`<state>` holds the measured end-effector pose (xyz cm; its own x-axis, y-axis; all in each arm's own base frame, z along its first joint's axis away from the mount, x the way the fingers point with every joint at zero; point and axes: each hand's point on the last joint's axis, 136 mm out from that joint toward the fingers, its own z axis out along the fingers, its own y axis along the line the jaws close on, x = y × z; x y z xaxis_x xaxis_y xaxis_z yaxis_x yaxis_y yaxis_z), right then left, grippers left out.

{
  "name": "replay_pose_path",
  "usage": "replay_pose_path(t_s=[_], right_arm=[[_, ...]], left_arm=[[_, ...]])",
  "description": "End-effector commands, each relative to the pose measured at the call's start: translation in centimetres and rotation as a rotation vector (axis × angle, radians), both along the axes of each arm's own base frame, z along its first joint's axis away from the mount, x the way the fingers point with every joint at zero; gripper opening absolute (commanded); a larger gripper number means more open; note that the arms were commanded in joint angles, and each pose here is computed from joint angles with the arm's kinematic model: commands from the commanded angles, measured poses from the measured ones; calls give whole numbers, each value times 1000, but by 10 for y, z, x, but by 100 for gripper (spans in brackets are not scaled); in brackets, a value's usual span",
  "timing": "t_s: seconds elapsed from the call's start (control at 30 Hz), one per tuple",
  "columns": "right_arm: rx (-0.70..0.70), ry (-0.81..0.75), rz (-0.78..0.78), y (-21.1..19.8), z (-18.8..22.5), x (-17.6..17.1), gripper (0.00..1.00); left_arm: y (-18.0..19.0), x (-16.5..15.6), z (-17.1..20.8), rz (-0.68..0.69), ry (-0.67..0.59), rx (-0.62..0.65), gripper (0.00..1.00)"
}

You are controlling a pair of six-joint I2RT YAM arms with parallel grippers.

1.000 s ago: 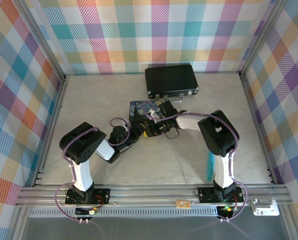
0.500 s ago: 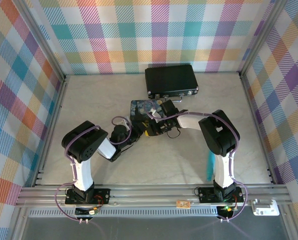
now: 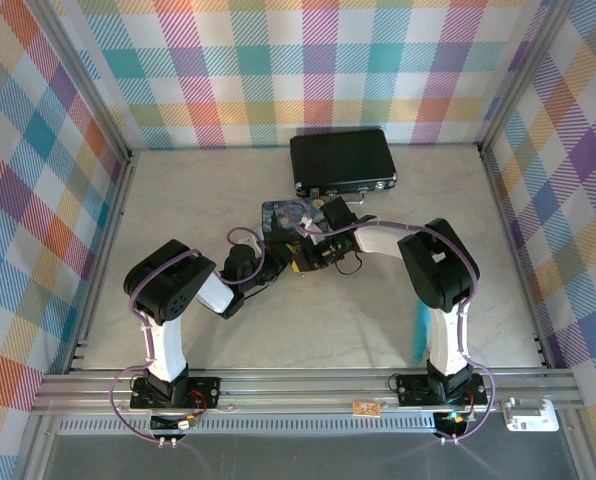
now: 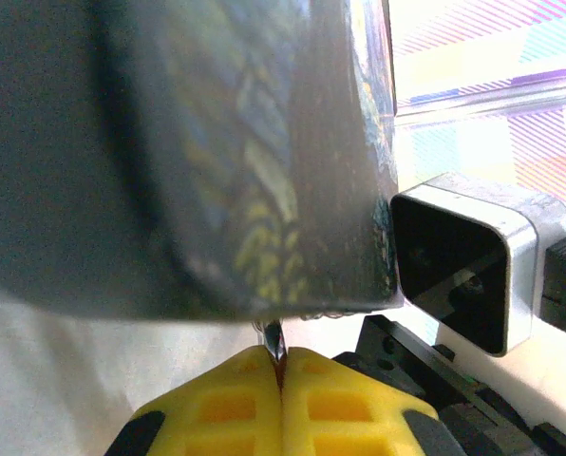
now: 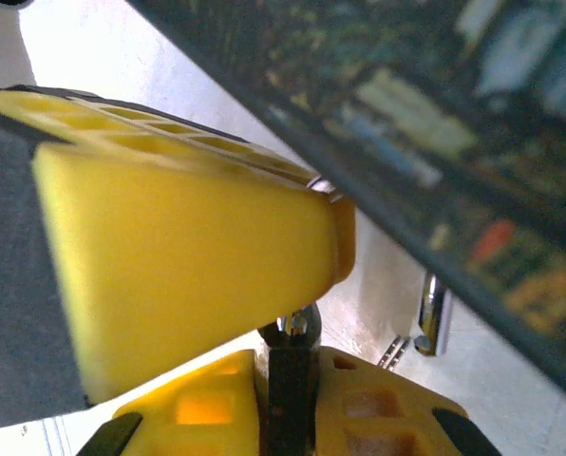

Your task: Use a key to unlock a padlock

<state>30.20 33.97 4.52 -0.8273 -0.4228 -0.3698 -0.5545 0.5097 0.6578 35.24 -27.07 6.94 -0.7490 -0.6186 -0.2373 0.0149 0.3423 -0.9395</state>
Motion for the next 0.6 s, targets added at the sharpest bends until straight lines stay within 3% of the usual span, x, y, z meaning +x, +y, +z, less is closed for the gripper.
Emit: replay_pose_path(t_s=[0.0,0.13,0.23,0.33,0.57], right_arm=[[51,32,65,15,7,-15,9],[55,10,47,14,19,-13,18],[43,4,14,8,30,-11,45],[15,11,-38,-3,44,-10,62],[-53,14,-254,-44,73,14,70]], left_arm=[[-18,-1,42,-72,-130,-80,0],[-15,0,31,-55,-100,-71,0],[-12,0,27,-43,-97,-61,0],[-7,2,24,-26,-97,-47,0],[-3,5,26,-6,-95,-53,0]])
